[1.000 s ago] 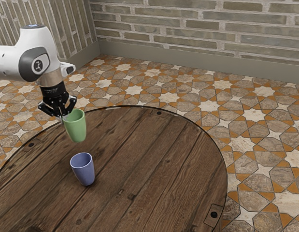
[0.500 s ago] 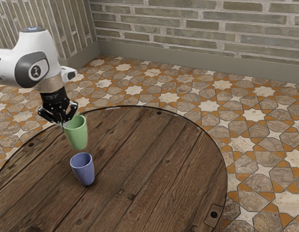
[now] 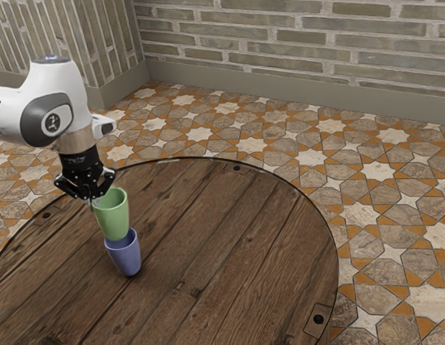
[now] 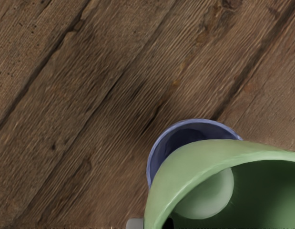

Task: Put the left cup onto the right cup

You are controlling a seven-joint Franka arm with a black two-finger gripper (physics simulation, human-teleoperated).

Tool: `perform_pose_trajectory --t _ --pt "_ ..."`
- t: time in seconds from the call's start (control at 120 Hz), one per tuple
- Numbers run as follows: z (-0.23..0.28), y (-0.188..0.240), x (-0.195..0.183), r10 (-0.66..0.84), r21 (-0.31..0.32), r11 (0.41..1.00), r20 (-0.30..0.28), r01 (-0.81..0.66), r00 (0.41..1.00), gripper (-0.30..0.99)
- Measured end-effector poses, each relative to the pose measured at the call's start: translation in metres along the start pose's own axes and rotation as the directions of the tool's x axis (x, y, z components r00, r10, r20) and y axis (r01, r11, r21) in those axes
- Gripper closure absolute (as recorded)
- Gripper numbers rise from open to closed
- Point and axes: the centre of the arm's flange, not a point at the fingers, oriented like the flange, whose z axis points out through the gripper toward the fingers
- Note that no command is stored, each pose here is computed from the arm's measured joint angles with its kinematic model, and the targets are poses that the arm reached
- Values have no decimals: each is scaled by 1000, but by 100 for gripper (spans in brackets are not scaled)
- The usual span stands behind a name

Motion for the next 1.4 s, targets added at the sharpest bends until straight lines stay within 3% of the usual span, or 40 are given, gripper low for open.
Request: perform_pose_trajectory --t 0.742,1.4 --pt "12 11 -7 16 11 1000 17 -16 1000 79" --pt "7 18 0 15 0 1000 -2 -15 1000 79"
